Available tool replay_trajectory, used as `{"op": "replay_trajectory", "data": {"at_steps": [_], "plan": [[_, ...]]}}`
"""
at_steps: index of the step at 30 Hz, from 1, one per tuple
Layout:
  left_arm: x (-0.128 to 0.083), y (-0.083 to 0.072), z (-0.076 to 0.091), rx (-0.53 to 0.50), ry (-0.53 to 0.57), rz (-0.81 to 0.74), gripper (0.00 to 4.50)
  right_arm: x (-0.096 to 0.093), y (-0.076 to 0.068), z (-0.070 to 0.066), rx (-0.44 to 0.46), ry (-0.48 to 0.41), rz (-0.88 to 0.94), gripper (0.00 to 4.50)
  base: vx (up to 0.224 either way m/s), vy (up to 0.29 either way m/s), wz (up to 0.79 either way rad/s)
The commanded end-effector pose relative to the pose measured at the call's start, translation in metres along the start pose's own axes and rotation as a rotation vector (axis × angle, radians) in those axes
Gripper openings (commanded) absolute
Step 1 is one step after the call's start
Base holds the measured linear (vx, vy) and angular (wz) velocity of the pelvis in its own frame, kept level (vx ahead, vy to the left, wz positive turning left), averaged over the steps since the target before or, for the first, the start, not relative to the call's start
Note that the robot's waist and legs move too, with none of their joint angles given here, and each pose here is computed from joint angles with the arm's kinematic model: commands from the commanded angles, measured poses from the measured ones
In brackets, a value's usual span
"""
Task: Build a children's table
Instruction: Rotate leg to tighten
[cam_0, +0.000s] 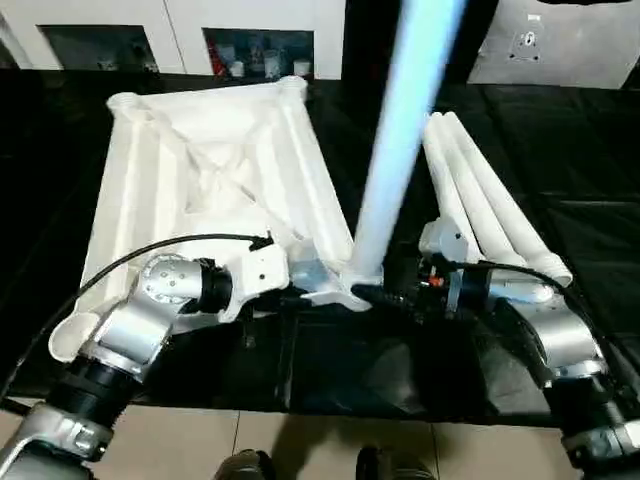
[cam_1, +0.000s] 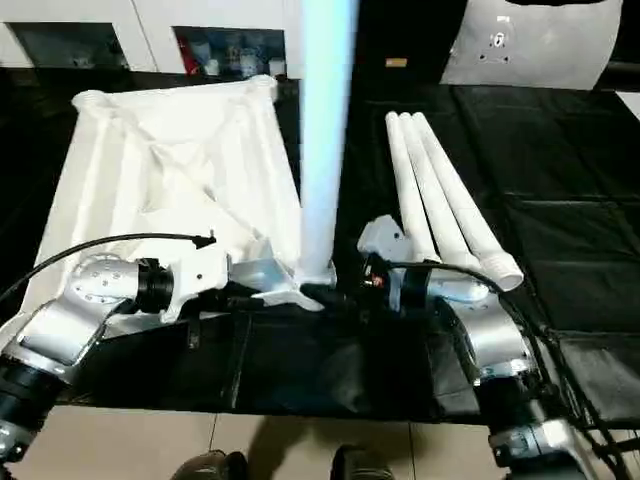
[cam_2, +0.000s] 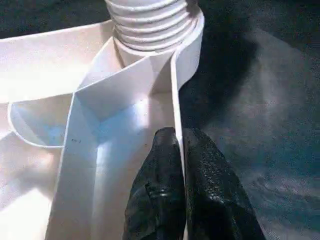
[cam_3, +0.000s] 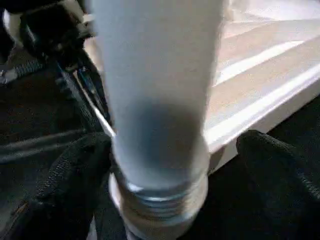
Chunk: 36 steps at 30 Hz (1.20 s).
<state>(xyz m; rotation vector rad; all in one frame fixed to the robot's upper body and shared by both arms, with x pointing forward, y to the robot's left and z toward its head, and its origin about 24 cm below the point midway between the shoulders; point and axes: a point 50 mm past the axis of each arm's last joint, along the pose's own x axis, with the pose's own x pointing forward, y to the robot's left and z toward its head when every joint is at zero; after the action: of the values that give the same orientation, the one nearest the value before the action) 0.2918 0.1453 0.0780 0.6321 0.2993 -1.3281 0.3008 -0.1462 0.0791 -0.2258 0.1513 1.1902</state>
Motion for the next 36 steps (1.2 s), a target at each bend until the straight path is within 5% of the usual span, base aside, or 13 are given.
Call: {"op": "replay_trajectory", "data": {"at_steps": [1, 12, 23, 29, 36], "plan": [[0.004, -0.005, 0.001, 0.061, 0.02, -0.095, 0.0, 0.001, 0.001, -0.001, -0.017, 0.018, 0.046, 4.41, 0.0, 0.0, 0.0], [0.004, -0.004, -0.004, 0.088, 0.021, -0.136, 0.0, 0.01, 0.003, 0.001, -0.003, 0.001, 0.114, 3.32, 0.0, 0.0, 0.0], [0.002, -0.002, -0.008, 0.069, 0.025, -0.125, 0.0, 0.013, 0.008, -0.006, 0.038, 0.009, 0.118, 2.69, 0.0, 0.0, 0.0], [0.006, -0.001, -0.001, -0.098, -0.025, 0.094, 0.0, 0.037, 0.013, -0.011, 0.132, -0.027, -0.116, 2.67, 0.0, 0.0, 0.0], [0.033, 0.001, 0.028, -0.273, -0.101, 0.378, 0.0, 0.079, 0.021, -0.004, 0.226, -0.053, -0.369, 2.66, 0.0, 0.0, 0.0]]}}
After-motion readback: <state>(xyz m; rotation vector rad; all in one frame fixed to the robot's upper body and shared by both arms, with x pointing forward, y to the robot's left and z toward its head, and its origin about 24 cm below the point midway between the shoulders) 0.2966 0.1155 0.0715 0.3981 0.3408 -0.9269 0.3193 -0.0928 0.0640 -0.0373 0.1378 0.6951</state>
